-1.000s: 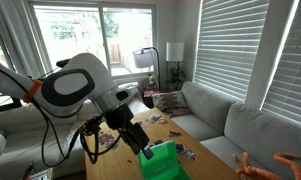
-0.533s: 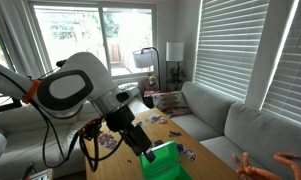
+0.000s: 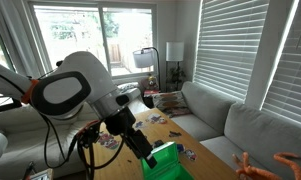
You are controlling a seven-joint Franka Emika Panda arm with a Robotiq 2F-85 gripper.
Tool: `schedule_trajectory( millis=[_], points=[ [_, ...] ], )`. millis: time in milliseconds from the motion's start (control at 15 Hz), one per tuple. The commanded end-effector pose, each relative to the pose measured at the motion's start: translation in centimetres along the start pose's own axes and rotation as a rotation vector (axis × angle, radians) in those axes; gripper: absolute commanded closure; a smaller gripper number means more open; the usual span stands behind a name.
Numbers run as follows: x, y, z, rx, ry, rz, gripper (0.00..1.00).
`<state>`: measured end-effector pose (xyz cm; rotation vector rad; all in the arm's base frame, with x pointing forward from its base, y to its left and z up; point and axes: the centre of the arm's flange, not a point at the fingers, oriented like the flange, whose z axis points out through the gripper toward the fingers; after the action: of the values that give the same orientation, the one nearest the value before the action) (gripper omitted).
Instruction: Close the green storage box
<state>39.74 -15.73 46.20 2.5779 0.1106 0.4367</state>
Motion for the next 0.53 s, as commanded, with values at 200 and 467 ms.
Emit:
schedule_trajectory(
  millis=[200, 467],
  points=[
    [-1.3, 1.5, 0.0, 0.025, 0.016, 0.027, 0.0],
    [-1.0, 2.1, 0.4, 0.026, 0.015, 0.022, 0.0]
  ],
)
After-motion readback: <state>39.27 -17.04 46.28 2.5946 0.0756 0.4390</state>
